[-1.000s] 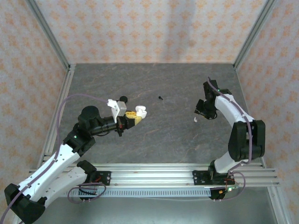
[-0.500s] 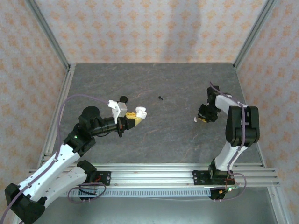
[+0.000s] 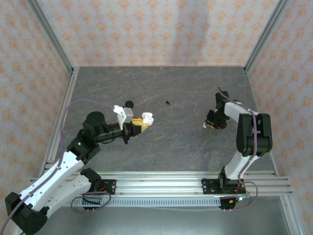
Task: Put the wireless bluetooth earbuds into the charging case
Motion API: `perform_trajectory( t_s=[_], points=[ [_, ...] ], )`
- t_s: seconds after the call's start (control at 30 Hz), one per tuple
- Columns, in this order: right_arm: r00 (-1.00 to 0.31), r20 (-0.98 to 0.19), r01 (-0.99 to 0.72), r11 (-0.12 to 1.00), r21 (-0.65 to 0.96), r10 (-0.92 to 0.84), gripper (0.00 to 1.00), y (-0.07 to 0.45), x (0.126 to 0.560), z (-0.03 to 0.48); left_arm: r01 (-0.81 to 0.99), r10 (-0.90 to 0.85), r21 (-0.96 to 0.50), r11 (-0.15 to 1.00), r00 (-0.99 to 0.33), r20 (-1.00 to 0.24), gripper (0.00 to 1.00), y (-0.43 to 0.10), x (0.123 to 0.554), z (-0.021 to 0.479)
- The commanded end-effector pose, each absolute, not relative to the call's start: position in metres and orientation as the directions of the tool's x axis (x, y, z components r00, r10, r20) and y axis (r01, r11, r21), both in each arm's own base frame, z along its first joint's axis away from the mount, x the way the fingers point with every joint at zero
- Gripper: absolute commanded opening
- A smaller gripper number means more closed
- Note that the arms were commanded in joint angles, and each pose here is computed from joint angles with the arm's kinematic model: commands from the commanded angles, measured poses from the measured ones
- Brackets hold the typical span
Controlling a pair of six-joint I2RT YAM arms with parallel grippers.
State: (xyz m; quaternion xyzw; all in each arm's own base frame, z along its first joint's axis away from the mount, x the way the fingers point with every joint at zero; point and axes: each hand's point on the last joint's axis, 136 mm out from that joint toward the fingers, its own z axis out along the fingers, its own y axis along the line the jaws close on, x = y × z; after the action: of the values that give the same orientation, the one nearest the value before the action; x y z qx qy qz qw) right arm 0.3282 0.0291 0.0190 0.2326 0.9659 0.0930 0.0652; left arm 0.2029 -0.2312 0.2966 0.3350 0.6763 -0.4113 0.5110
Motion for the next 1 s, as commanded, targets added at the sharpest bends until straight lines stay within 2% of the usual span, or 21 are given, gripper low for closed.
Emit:
perform_trajectory(
  t_s=[0.0, 0.23, 0.47, 0.6, 0.73, 0.83, 0.97],
  points=[
    [-0.918, 0.037, 0.384, 0.861, 0.333, 0.395, 0.15, 0.086, 0.307, 0.013, 0.879, 0.036, -0.197, 0.435, -0.235, -0.971, 0.0, -0.232, 0.201, 0.298],
    [-0.926, 0.038, 0.362, 0.856, 0.37, 0.376, 0.15, 0.119, 0.302, 0.025, 0.878, 0.033, -0.198, 0.435, -0.235, -0.971, 0.0, -0.231, 0.199, 0.298],
    [-0.949, 0.056, 0.305, 0.855, 0.419, 0.311, 0.15, 0.175, 0.293, 0.031, 0.876, 0.028, -0.195, 0.441, -0.231, -0.973, 0.0, -0.228, 0.197, 0.299],
    [-0.962, 0.021, 0.254, 0.863, 0.436, 0.272, 0.15, 0.197, 0.295, 0.046, 0.875, 0.03, -0.191, 0.445, -0.228, -0.973, 0.0, -0.226, 0.194, 0.3],
    [-0.959, -0.04, 0.239, 0.874, 0.422, 0.281, 0.16, 0.194, 0.3, 0.068, 0.874, 0.03, -0.188, 0.448, -0.225, -0.974, 0.0, -0.224, 0.192, 0.3],
    [-0.938, -0.086, 0.286, 0.888, 0.36, 0.336, 0.21, 0.175, 0.298, 0.078, 0.874, 0.027, -0.185, 0.449, -0.22, -0.975, 0.0, -0.223, 0.192, 0.3],
    [-0.903, -0.106, 0.365, 0.875, 0.319, 0.416, 0.34, 0.153, 0.289, 0.075, 0.874, 0.019, -0.185, 0.448, -0.217, -0.976, 0.0, -0.223, 0.192, 0.301]
  ],
)
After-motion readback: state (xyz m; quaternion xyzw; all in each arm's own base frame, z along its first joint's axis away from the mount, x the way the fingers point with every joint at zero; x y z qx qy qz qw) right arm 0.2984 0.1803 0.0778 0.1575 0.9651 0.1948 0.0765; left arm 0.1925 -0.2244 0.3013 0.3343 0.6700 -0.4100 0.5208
